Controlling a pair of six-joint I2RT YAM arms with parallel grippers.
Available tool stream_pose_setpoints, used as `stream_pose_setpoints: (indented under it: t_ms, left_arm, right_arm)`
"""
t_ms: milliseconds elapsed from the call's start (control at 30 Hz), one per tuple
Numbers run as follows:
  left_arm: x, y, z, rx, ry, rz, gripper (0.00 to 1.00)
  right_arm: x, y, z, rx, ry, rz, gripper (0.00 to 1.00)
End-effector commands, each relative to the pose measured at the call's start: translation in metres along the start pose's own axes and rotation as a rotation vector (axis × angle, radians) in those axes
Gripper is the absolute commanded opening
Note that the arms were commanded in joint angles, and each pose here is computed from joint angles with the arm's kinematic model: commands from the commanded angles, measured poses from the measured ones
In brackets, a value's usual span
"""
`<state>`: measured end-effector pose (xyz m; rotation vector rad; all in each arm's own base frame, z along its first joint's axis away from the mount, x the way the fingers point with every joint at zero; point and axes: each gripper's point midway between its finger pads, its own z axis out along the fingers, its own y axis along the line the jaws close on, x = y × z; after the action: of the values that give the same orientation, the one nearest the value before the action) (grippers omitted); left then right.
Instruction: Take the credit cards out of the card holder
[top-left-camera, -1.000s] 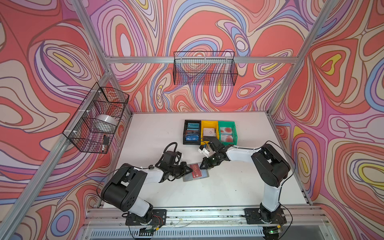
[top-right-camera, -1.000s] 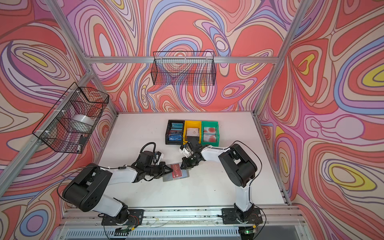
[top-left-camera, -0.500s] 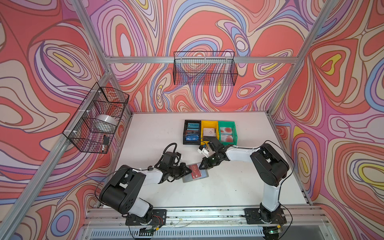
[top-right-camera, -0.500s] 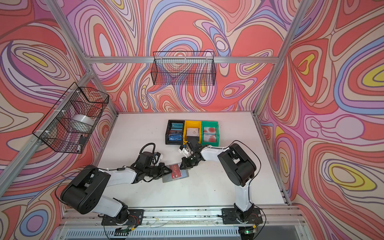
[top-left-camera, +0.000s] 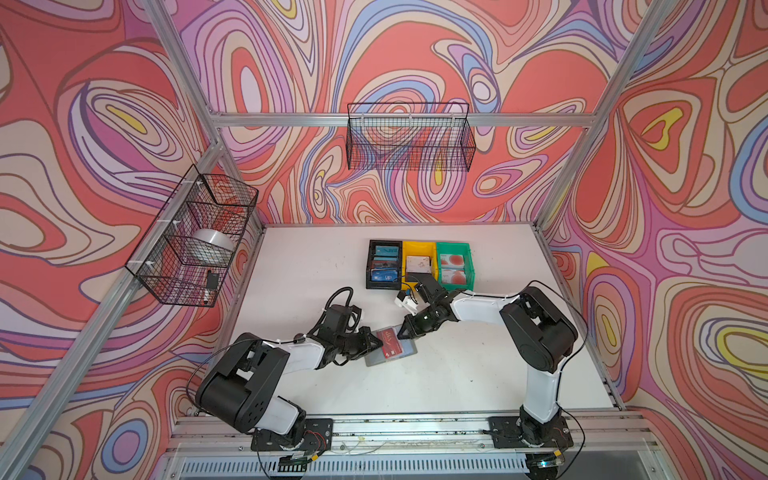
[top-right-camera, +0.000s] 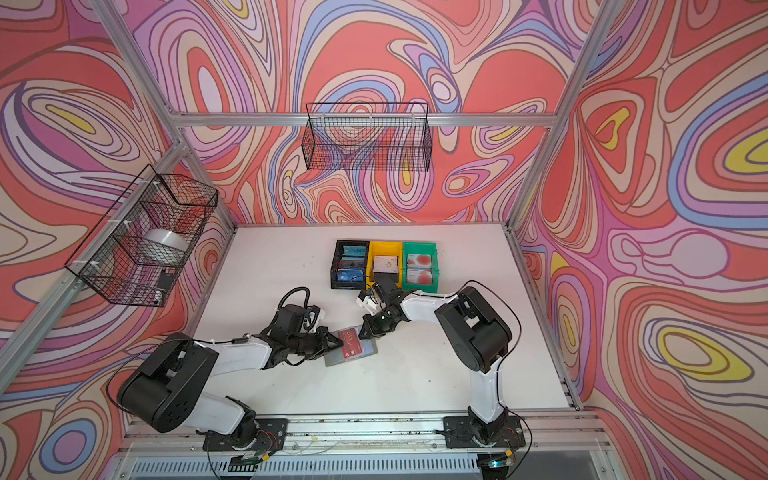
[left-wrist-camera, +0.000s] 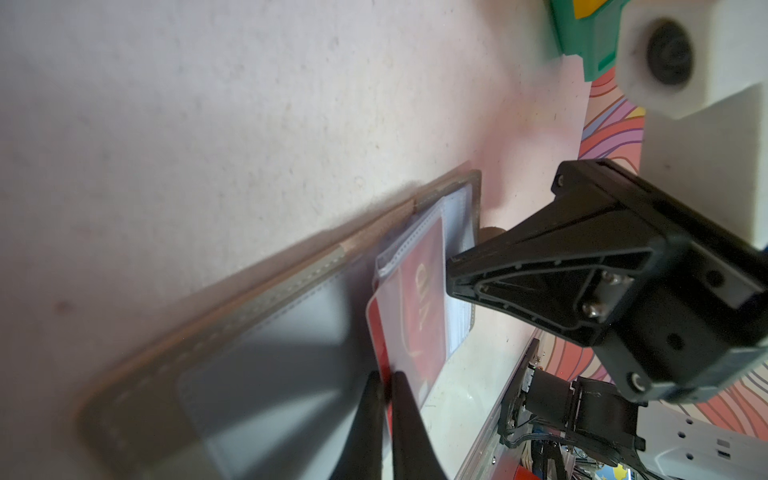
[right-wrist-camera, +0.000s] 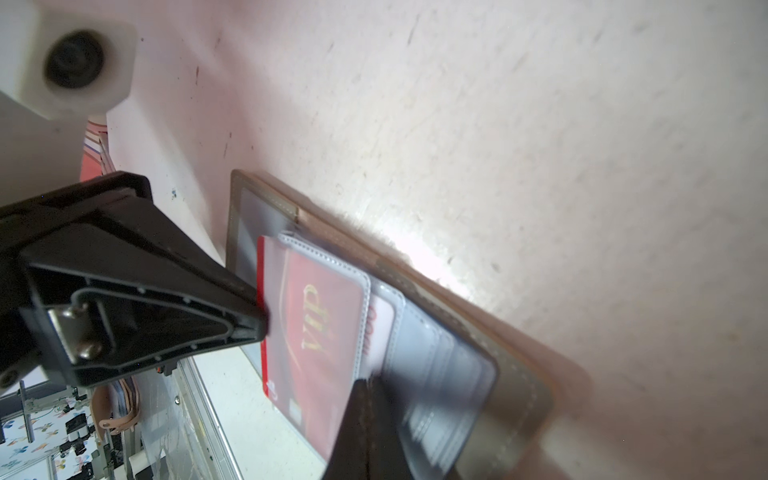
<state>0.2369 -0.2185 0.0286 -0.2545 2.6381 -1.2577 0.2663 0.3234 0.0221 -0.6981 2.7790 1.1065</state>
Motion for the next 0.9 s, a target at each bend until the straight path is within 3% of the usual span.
stream_pose_setpoints:
  t_ms: [0,333,500,867]
  left_arm:
    - [0.006,0.014,-0.005,-0.046,0.005,-0.022,0.09]
    - [0.007,0.017,-0.005,-0.05,0.01,-0.024,0.07]
    - [0.008,0.022,-0.01,-0.062,0.009,-0.032,0.0]
    - [0.001,0.021,-0.028,-0.063,0.003,-0.023,0.0]
  right_arm:
    - [0.054,-0.037,0.024,0.151,0.172,0.092,0.0]
    - [0.056,-0.04,0.022,0.167,0.174,0.106,0.0]
    - [0.061,-0.044,0.021,0.173,0.181,0.116,0.0]
    - [0.059,-0.043,0.014,0.176,0.173,0.112,0.0]
